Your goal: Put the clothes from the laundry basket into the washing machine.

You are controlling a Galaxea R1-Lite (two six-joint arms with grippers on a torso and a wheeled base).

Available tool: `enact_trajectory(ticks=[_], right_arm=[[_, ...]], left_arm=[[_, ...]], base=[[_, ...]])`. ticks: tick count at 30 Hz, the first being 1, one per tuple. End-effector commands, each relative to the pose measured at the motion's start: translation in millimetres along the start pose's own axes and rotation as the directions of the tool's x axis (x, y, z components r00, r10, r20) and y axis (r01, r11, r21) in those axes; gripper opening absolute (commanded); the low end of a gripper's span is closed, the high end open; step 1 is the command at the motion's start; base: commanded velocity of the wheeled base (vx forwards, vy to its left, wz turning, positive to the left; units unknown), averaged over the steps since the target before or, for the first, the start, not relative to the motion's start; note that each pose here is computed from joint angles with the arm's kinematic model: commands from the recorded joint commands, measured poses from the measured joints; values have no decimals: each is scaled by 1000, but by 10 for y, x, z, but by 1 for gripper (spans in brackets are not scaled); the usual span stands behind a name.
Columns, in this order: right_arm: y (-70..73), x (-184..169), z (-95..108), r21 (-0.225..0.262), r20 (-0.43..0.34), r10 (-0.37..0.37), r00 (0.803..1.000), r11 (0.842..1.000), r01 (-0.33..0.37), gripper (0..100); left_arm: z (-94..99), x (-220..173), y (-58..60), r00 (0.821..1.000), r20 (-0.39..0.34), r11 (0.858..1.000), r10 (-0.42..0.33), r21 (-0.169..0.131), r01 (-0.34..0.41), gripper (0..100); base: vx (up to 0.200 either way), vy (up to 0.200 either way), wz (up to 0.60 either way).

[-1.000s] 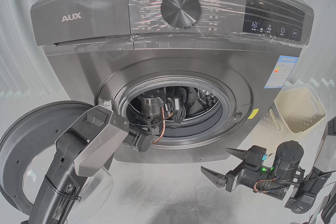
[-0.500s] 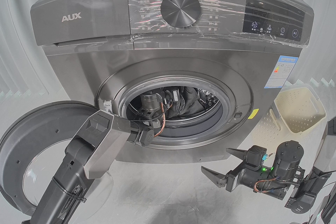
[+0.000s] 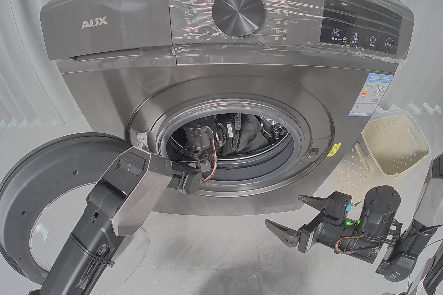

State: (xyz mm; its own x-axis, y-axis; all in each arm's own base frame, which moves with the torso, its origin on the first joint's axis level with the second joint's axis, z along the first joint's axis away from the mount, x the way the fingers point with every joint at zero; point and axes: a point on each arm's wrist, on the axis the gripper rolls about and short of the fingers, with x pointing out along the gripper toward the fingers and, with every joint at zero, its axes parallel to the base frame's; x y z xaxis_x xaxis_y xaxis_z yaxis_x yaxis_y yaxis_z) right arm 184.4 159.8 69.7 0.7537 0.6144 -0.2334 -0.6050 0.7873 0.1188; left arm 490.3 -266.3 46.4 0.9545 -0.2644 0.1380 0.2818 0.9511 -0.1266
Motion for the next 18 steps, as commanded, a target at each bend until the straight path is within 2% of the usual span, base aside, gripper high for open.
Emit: enact_trajectory(ticks=[1,5,8,15,18], right_arm=[[2,-3,2,0,1,1,1000,1000,-1,100],[-1,-7,9,1,4,0,1000,1000,0,100],[0,-11,16,-1,7,0,1000,1000,0,100],[-3,-17,26,0,12,-1,1000,1000,1,100],[-3,-17,26,1,12,-1,1000,1000,1,100]], left_arm=[[-66,-51,-38,999,-34,1000,-6,8,7,100],[-44,-120,-119,998,-55,1000,-21,10,22,100],[-6,-248,-200,994,-106,999,-35,22,38,100],[92,-658,-281,968,-247,994,-48,85,71,100],[155,-814,-290,958,-283,992,-53,97,83,100]], base=[[0,0,0],[0,0,0],[0,0,0],[0,0,0],[0,0,0]])
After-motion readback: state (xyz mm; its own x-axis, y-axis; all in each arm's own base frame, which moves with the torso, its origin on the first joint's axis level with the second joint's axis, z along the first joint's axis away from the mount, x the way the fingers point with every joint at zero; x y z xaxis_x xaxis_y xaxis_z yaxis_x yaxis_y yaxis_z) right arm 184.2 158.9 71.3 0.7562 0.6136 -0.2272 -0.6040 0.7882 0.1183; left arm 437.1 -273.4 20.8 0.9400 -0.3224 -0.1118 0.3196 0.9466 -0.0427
